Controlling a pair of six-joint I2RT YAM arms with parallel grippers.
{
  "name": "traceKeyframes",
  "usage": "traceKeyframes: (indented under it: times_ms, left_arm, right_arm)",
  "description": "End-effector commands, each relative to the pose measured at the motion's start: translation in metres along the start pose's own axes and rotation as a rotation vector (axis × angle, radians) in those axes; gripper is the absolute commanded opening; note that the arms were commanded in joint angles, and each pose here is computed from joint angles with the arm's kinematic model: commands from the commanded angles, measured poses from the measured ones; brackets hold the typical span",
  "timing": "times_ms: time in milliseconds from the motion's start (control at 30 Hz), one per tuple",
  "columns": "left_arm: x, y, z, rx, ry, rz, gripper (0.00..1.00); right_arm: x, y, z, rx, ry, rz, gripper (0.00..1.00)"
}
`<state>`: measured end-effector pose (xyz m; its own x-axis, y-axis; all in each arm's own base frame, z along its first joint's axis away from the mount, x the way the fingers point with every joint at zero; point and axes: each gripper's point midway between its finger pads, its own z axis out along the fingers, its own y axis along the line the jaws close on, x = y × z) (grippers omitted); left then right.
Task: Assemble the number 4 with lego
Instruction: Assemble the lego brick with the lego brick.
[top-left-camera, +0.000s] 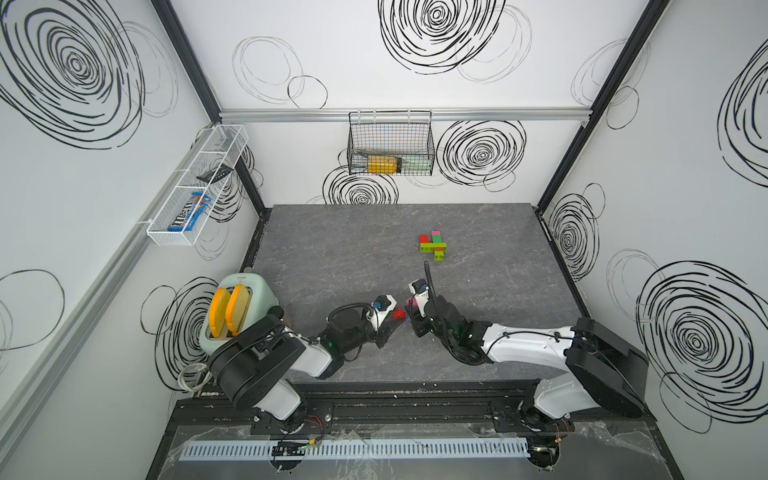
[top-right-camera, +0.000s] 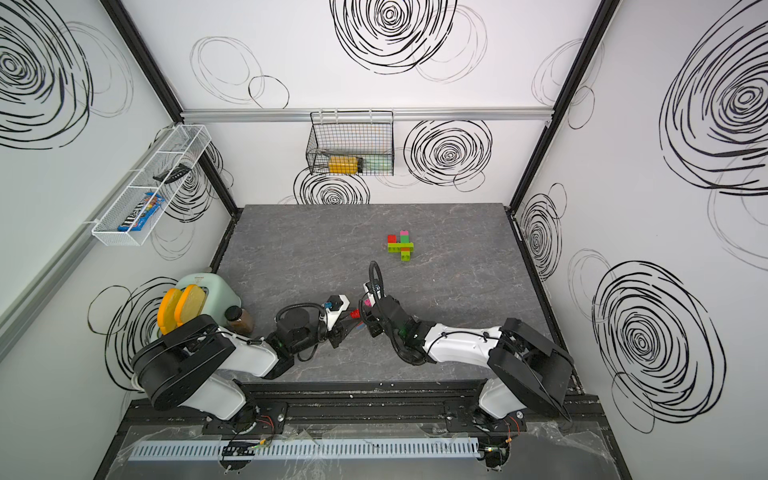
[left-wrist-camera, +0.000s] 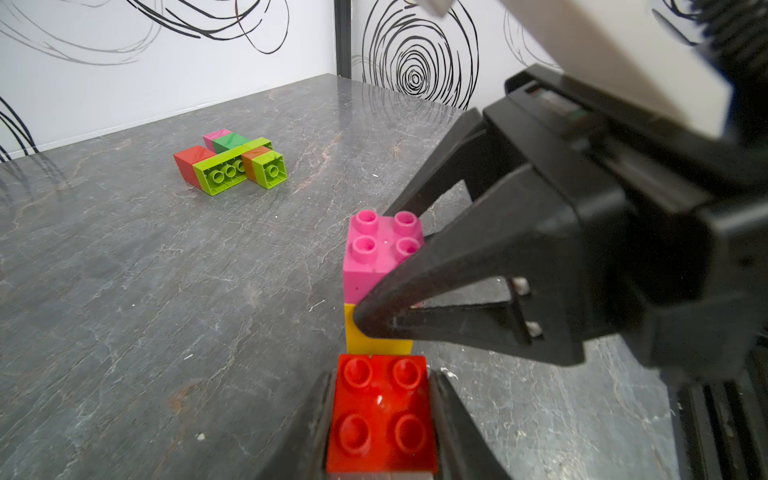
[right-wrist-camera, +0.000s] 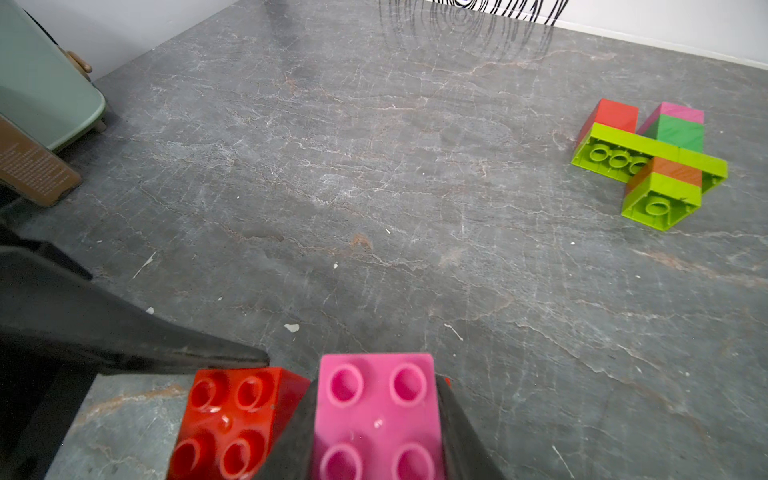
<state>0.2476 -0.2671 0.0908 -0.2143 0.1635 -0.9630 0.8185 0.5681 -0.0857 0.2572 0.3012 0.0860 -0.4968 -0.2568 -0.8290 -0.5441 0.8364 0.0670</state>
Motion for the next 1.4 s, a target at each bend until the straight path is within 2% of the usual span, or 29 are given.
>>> traceKeyframes:
  times_ms: [0,733,800,933,1067,1167,1367]
  left_arm:
    - [0.085,-0.019,-0.016,0.054,0.295,-0.119,0.0]
    - [0.084,-0.02,-0.013,0.076,0.321,-0.139,0.01]
    - [0.082,-0.019,-0.013,0.069,0.314,-0.137,0.31]
    - [0.065,-0.02,-0.014,0.076,0.261,-0.117,0.6]
    - [0.052,-0.016,-0.015,0.076,0.201,-0.094,0.77]
    - [0.048,-0.014,-0.011,0.082,0.177,-0.06,0.81]
    - [0.026,0.006,-0.006,0.007,0.053,0.043,0.77]
  right_arm:
    - [0.169,-0.014,-0.022,0.005,0.599,-0.043,0.0]
    - [0.201,-0.003,-0.03,0.021,0.704,-0.042,0.0]
    - [0.2,-0.004,-0.031,0.021,0.694,-0.034,0.0]
    - [0.199,-0.007,-0.032,0.035,0.69,-0.026,0.0]
    - [0.2,-0.009,-0.03,0.038,0.697,-0.019,0.0]
    - [0.199,-0.011,-0.03,0.04,0.697,-0.013,0.0]
    - [0.198,-0.013,-0.03,0.044,0.693,-0.003,0.0]
